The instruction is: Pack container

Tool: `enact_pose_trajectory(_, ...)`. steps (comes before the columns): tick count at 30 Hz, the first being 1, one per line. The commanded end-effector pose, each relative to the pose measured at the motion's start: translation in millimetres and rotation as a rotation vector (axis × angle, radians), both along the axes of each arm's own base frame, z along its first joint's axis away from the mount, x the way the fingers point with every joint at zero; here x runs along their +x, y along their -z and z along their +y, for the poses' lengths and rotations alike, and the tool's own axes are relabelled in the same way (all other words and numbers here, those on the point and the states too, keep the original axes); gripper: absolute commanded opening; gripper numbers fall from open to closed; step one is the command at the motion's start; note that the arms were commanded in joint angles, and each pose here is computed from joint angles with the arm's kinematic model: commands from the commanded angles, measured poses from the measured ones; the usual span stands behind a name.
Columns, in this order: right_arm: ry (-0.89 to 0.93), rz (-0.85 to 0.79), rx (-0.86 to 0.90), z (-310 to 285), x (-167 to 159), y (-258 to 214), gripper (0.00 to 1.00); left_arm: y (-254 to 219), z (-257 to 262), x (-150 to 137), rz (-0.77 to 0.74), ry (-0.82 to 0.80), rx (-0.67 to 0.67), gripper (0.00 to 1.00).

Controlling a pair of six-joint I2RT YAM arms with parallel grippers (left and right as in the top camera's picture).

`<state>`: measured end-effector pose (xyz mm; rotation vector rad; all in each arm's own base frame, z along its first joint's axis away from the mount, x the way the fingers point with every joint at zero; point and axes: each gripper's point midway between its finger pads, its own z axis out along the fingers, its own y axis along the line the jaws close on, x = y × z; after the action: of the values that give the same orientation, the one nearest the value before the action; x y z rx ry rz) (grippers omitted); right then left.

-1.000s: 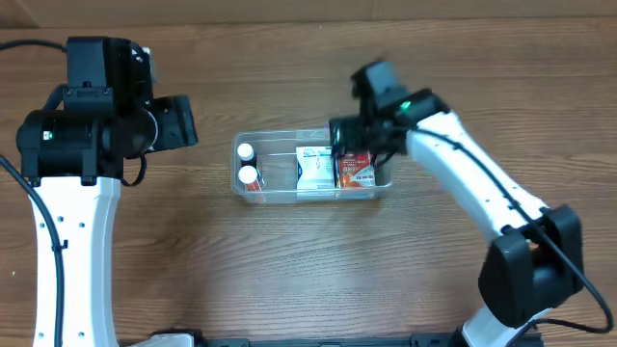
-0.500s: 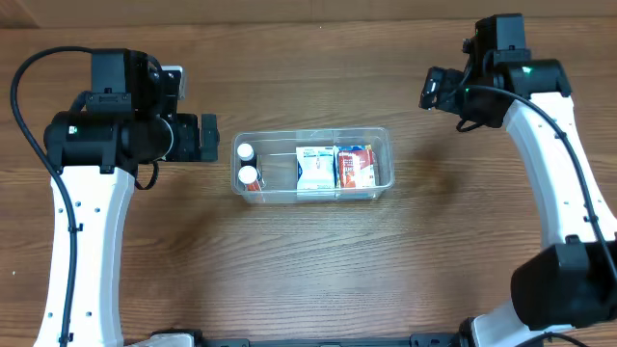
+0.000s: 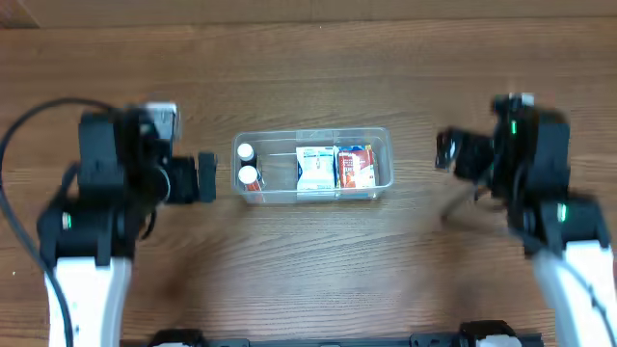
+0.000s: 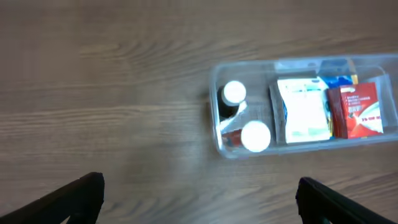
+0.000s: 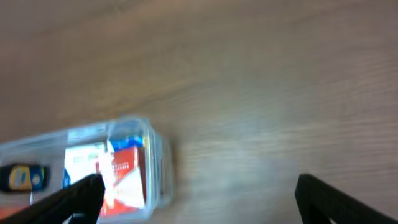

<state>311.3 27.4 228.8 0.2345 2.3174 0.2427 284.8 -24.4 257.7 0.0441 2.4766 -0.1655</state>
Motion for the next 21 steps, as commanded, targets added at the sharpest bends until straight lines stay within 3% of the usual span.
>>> enact_pose_trajectory(1,0.083,-0.198,0.034,-11.6,-50.6,-4.2,1.00,0.9,-0.8,-32.7,-0.183,0.017,0.007,1.00)
enact_pose_trajectory(3,0.175,-0.298,0.081,-22.8,-76.7,-3.5,1.00,1.5,-0.7,-48.5,-0.279,-0.012,-0.024,1.00)
enact_pose_trajectory(7,0.178,-0.456,0.108,-25.3,-110.5,-9.5,1.00,2.7,-0.6,-69.1,-0.391,-0.055,-0.080,1.00)
enact_pose_trajectory(11,0.180,-0.391,0.098,-26.2,-127.2,9.4,1.00,21.3,-0.1,-86.9,-0.316,-0.059,-0.075,1.00)
enact_pose_trajectory(17,0.188,-0.160,0.064,-27.6,-152.8,60.5,1.00,51.9,0.3,-110.0,-0.157,-0.064,-0.068,1.00)
enact_pose_trajectory(21,0.187,-0.164,0.065,-27.5,-152.2,59.8,1.00,59.4,0.3,-117.2,-0.115,-0.065,-0.066,1.00)
